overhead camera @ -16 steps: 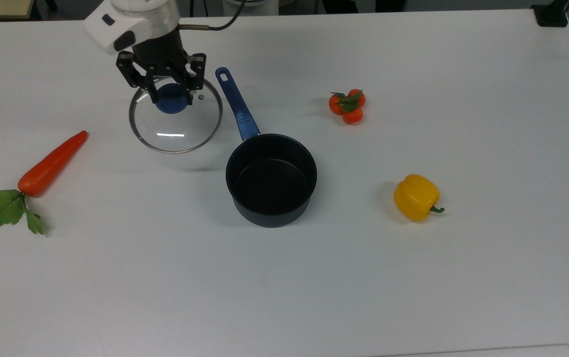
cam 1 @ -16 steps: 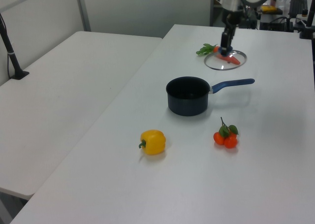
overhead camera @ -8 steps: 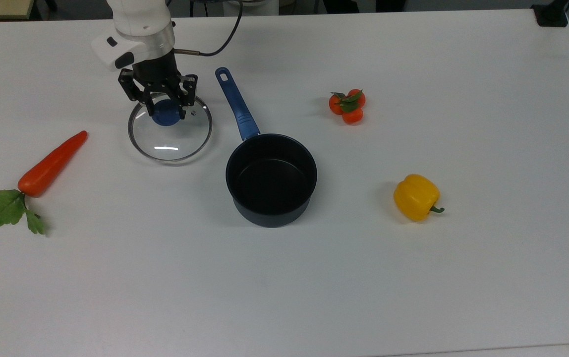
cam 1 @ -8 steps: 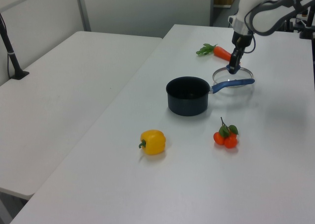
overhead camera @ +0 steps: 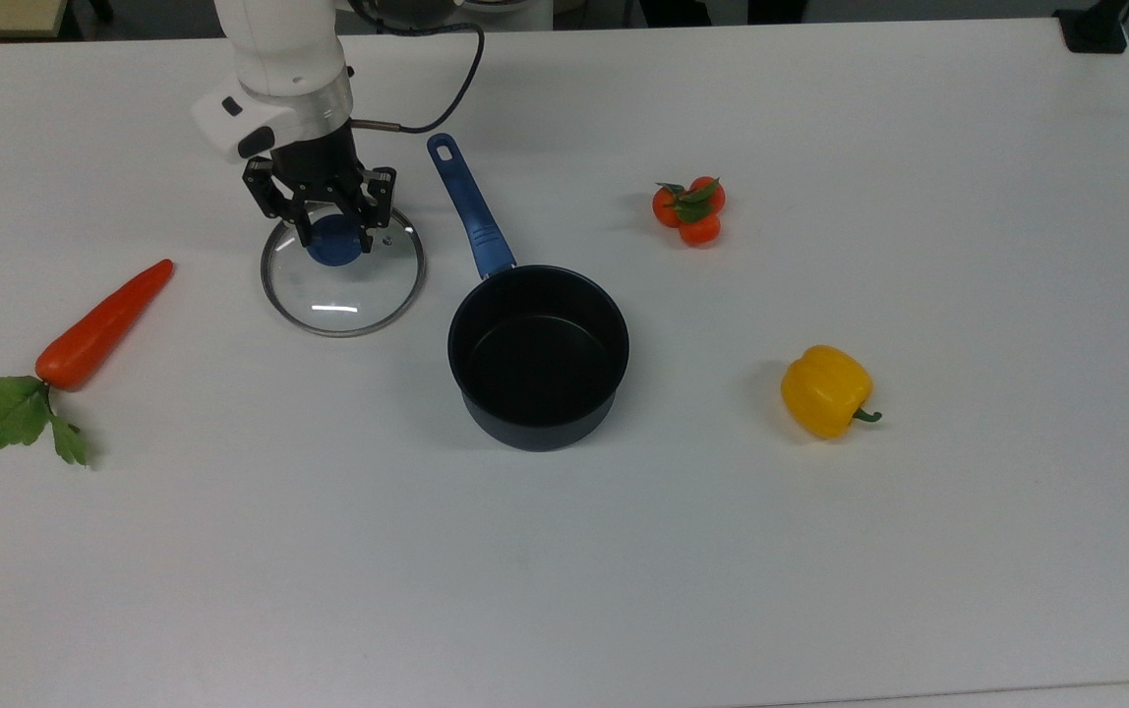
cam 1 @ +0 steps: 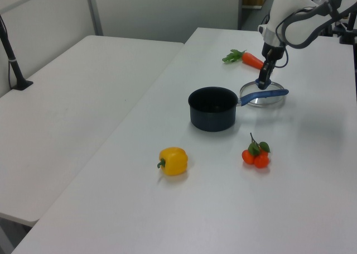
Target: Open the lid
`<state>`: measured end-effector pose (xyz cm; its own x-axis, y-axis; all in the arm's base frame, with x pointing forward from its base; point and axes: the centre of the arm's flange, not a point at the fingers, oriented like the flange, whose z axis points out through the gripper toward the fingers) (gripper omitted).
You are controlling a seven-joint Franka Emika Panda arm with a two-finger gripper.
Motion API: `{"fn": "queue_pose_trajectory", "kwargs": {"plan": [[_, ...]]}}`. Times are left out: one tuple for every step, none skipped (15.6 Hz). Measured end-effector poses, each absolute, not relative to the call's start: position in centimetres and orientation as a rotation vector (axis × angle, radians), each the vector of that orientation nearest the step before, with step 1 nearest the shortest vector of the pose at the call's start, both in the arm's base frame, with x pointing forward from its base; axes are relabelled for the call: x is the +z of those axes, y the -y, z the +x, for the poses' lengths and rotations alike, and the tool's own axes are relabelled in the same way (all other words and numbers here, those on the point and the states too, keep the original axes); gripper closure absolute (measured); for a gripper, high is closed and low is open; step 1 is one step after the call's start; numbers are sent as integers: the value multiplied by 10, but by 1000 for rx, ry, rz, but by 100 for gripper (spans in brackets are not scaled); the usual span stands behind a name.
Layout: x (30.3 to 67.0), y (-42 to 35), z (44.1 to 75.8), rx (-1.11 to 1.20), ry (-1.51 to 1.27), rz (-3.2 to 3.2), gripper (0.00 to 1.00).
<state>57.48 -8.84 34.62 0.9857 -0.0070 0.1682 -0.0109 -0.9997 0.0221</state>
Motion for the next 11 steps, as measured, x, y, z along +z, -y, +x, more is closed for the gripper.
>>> {"fn": "queue_pose_trajectory", "kwargs": {"plan": [[344,89,575,264,14,3108,40],[345,89,576,266,14,3107,40],[344,89,576,266,14,3107,39],[344,89,576,265,15,3108,34],[344,89,576,265,15,3107,25],[345,89,576,268,15,3107,15],[347,89,577,276,15,3105,5],[352,90,580,283,15,3104,0],[359,90,583,276,15,3105,0],[368,91,587,264,16,3107,0],[382,92,592,249,16,3109,0]]}}
